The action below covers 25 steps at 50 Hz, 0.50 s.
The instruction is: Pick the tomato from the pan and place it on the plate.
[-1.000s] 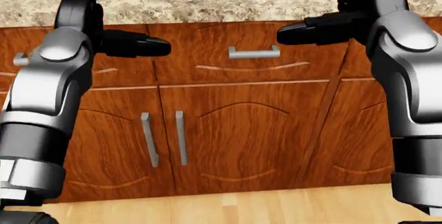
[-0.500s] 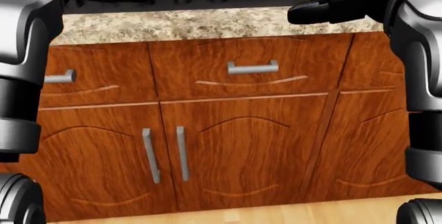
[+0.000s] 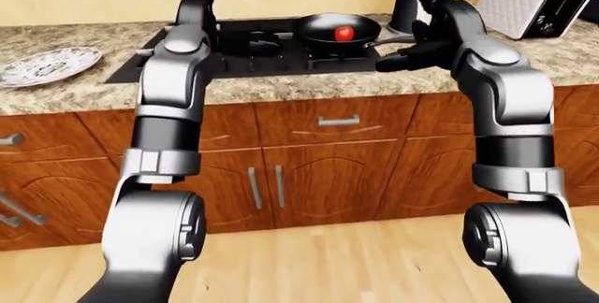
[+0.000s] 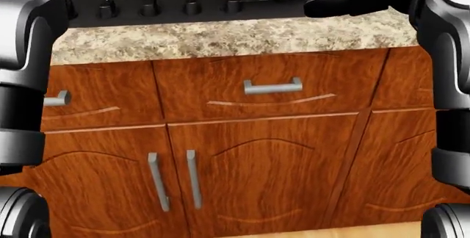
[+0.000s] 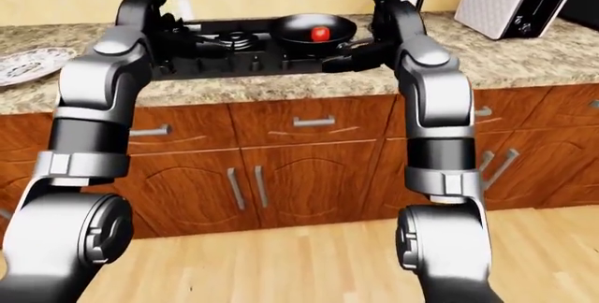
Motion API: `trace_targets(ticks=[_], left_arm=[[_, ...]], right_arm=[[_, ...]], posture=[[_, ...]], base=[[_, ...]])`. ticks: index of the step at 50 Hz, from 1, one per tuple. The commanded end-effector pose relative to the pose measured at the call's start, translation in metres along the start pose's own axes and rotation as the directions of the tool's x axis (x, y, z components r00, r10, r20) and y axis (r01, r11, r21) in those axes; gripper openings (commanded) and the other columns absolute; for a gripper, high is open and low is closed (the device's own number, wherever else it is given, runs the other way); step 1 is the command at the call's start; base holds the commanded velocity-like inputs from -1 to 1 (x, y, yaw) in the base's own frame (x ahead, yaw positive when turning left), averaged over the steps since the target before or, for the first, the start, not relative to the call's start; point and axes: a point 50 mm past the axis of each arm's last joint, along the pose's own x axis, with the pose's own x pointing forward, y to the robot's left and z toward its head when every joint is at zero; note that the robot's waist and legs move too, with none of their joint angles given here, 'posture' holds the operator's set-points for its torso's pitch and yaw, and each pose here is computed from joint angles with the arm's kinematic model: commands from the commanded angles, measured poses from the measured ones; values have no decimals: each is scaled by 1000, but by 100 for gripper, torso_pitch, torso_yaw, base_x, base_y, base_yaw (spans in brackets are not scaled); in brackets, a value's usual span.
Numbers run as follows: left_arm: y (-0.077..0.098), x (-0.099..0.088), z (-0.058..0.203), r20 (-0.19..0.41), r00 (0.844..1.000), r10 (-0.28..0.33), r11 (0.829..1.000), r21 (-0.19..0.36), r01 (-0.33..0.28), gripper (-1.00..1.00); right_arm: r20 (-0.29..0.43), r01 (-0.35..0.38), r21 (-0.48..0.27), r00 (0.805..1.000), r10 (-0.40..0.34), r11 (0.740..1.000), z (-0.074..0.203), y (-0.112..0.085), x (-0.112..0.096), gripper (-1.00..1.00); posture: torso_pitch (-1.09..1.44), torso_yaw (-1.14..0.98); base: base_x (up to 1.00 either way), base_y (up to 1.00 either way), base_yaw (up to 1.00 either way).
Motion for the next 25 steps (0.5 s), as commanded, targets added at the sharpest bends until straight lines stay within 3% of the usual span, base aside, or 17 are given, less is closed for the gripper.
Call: trace_targets(ticks=[1,25], left_arm=[[5,-3,19,78,997,21,1000,1,-22,100],[8,-5,19,76,997,19,1000,7,-20,100]], right_arm=[[82,-2,-13,997,3,1000,21,0,-4,100],[74,-7,-12,997,8,1000,16,0,-4,100]], posture=[[0,0],[0,0]], base=[[27,0,0],[28,0,0]])
